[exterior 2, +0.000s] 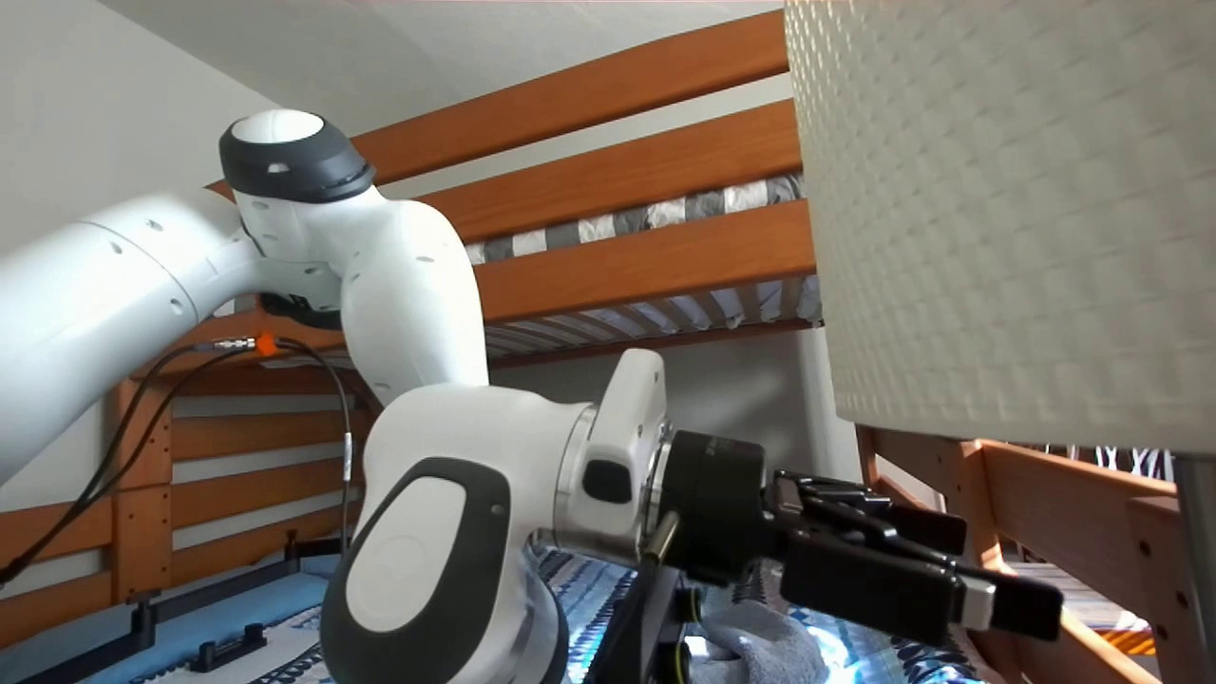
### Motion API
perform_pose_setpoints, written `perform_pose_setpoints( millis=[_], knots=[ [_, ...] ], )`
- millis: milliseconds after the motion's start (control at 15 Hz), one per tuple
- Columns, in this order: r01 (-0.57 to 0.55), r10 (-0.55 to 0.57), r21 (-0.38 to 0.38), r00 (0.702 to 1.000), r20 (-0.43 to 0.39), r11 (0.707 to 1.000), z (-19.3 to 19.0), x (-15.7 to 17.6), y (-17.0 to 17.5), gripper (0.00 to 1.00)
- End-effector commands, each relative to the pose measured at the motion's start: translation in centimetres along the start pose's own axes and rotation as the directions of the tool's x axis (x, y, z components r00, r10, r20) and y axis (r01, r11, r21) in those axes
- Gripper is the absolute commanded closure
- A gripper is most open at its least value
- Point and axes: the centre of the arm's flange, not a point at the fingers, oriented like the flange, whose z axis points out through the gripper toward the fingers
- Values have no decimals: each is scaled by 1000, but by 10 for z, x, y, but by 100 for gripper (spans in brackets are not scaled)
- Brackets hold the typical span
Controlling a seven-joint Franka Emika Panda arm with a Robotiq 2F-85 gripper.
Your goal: Move the lamp backwards.
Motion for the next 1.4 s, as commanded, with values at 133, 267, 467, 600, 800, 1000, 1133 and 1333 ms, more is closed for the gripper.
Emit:
perform_pose_setpoints(
  millis=[133,267,467,600,800,1000,1133,1333],
  knots=[
    [39,-45,-106,997,-59,994,19,-5,9,0],
    [50,-60,-126,996,-70,991,20,-9,14,0],
    [62,-76,-155,994,-83,986,25,-13,21,0],
    [59,-75,-160,993,-95,985,29,-14,25,0],
    [63,-79,-165,992,-93,984,35,-16,27,0],
    [60,-78,-162,992,-104,985,43,-16,24,0],
    [55,-73,-164,991,-110,985,49,-14,21,0],
    [42,-63,-176,991,-119,984,57,-11,20,0]
  ],
)
